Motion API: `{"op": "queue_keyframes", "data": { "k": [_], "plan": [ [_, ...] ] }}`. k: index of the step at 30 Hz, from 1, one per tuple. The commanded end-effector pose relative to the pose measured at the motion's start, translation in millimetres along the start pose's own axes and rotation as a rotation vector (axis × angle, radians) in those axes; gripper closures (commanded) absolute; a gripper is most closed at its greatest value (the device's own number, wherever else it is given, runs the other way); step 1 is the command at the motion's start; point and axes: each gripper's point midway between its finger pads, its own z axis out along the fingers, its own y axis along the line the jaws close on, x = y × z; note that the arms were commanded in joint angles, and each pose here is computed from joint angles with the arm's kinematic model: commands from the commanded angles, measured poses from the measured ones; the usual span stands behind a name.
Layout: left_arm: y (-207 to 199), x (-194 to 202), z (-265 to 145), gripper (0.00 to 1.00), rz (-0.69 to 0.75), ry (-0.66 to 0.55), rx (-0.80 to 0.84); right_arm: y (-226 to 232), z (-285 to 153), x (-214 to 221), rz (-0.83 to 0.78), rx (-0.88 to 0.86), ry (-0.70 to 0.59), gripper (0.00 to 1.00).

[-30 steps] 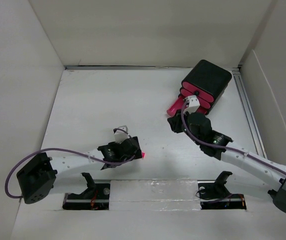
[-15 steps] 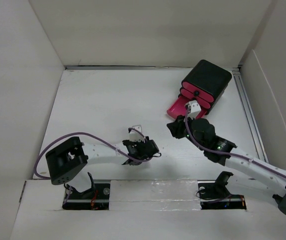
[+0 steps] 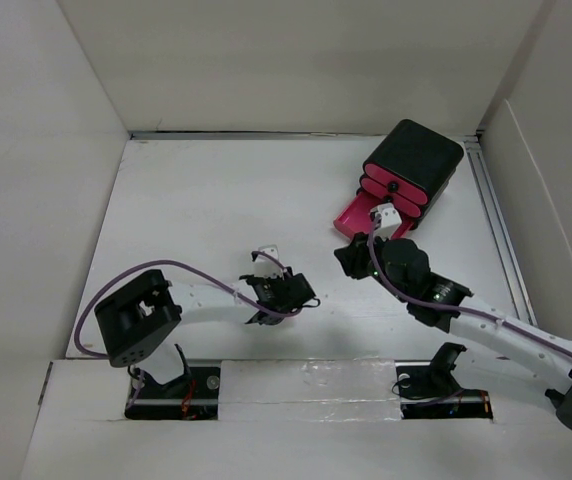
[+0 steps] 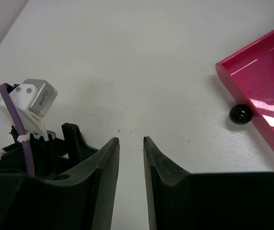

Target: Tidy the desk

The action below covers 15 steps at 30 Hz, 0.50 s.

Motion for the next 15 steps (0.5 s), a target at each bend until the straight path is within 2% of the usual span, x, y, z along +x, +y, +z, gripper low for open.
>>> {"op": "queue_keyframes", "data": {
  "k": [1, 4, 7, 8, 11, 15],
  "plan": [
    [1.5, -2.0, 7.6, 0.31, 0.015, -0.023, -0.033, 9.4, -2.2, -14.0, -0.005, -0.032, -0.046, 0.67],
    [-6.2, -0.4, 10.0, 0.35, 0.028, -0.016, -0.014, 7.9, -4.9, -16.4, 0.000, -0.028, -0.059, 0.67],
    [-9.7, -0.3, 9.7, 0.47, 0.030, -0.014, 0.005, 6.3, -8.3, -18.1, 0.000, -0.024, -0.067, 0.67],
    [-9.2, 0.2, 10.1, 0.58, 0.031, -0.014, 0.005, 6.3, -9.4, -19.5, 0.002, -0.025, -0.071, 0.67],
    [-9.5, 0.5, 10.1, 0.75, 0.043, -0.013, 0.010, 3.2, -10.5, -22.4, 0.012, -0.015, -0.081, 0.67],
    [-9.3, 3.2, 10.5, 0.75, 0.042, -0.005, 0.018, 4.7, -12.1, -24.8, 0.013, -0.022, -0.085, 0.67]
  ]
}}
